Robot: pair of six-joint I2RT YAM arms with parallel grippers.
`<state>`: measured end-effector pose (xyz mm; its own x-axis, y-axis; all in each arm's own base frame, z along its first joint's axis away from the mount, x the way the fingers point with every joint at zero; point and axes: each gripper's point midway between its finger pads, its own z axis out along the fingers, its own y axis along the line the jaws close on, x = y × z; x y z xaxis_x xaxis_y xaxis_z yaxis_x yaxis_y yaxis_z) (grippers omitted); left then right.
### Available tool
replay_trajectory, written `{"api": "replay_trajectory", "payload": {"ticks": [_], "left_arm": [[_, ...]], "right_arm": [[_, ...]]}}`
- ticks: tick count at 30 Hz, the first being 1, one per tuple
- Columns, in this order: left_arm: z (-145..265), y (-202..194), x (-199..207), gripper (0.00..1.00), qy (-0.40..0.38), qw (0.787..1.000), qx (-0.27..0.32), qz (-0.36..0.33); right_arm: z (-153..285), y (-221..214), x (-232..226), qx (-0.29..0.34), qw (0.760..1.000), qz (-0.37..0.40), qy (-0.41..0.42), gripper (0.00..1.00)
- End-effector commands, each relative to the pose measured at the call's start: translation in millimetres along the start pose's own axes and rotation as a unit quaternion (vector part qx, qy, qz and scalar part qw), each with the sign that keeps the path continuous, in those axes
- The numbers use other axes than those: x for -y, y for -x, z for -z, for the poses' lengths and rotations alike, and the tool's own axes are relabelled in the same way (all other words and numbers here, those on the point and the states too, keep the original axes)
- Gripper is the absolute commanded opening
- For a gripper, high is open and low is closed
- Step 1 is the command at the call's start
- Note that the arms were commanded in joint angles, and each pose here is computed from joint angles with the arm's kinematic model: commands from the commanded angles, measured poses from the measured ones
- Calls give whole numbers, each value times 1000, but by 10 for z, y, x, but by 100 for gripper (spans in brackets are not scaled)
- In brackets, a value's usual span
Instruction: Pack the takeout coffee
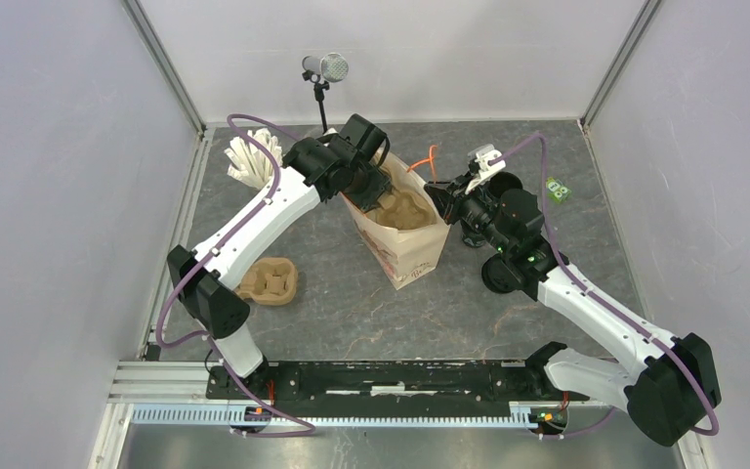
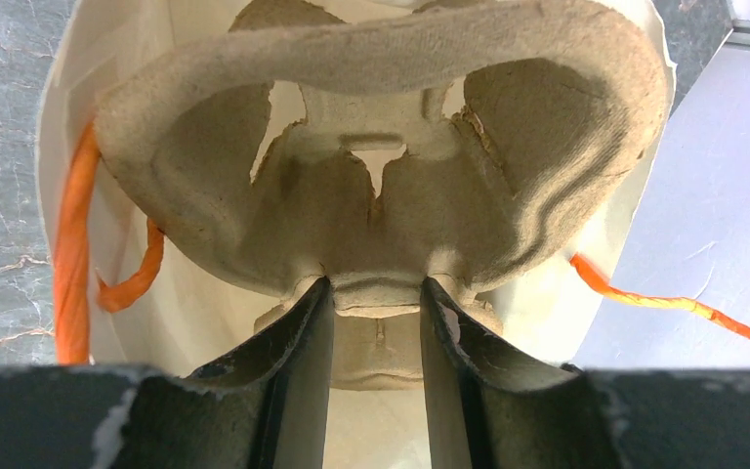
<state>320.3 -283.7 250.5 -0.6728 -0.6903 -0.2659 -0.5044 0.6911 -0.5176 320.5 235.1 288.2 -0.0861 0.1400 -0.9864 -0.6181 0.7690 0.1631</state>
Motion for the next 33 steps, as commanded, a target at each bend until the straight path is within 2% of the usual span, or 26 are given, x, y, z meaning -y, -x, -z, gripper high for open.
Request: {"api": "replay_trajectory", "payload": {"ticks": [1, 11, 13, 16, 20, 25, 33], "left_arm": [[68, 6, 22, 32, 0, 1000, 7, 29], [-16, -158, -94, 36, 19, 1000, -11, 20], [-13, -139, -118, 40, 22, 1000, -5, 21], [3, -106, -118, 53, 19, 1000, 3, 19], [46, -62, -95, 62, 13, 1000, 12, 14], [126, 4, -57, 68, 1, 1000, 25, -8], [303, 57, 89, 70, -47, 997, 37, -54]], "right_arm": [[24, -39, -2, -2, 1000, 2, -2, 18], [9, -38, -2, -2, 1000, 3, -2, 18], [13, -37, -1, -3, 1000, 3, -2, 19], [18, -34, 7, -2, 1000, 5, -5, 19], [14, -35, 7, -2, 1000, 5, -4, 19], [16, -61, 12, -6, 1000, 7, -4, 20], [-6, -79, 10, -9, 1000, 10, -2, 20]]}}
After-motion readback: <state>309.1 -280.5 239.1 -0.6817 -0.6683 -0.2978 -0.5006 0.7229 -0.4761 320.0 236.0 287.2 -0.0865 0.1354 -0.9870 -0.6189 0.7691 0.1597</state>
